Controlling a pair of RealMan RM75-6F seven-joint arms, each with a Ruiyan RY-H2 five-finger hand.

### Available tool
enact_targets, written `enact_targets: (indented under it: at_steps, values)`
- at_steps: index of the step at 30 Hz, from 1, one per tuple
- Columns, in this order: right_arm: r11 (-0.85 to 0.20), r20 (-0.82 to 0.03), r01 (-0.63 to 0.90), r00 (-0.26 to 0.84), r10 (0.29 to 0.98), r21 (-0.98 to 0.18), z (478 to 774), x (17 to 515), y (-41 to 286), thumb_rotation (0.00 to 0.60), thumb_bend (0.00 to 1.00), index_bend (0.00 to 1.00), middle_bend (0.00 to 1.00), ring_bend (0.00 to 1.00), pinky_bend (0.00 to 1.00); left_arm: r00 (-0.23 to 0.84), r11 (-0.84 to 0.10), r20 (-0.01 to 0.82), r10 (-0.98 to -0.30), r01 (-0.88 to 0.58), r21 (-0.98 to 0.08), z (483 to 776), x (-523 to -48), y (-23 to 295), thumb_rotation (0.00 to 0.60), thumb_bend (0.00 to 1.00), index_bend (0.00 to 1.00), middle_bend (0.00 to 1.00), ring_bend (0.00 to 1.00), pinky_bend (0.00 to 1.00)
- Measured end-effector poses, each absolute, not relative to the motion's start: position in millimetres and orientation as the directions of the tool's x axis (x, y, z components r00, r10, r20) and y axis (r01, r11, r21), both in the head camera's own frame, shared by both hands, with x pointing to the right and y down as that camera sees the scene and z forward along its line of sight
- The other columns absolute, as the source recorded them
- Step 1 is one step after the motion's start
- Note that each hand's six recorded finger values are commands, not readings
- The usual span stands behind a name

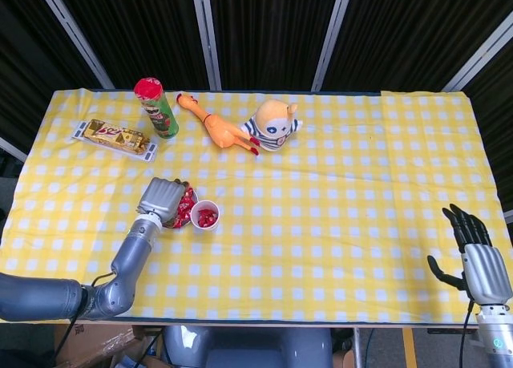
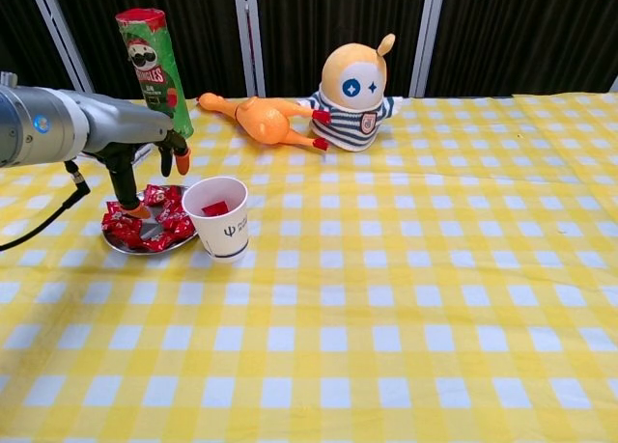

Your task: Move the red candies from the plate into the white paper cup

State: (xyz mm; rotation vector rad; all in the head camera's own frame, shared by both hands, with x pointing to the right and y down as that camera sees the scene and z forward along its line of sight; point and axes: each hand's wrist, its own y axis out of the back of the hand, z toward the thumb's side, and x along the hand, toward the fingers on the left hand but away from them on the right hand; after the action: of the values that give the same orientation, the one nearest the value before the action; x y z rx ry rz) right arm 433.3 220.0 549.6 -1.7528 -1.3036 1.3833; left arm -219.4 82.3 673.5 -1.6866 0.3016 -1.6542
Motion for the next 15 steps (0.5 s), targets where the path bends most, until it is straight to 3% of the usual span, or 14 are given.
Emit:
enact_targets:
  at_steps: [15]
  values:
    - [-0.383,-0.409,0.354,0.001,0.913,-0.853,550,433,220,0.600,0.41,0.00,0.00,0.00,0.00,0.094,-0.716,0.777,-0.622,0.334,-0.613,705,-222,89,0.600,0.25,0.25,0.26,0.88,0.89]
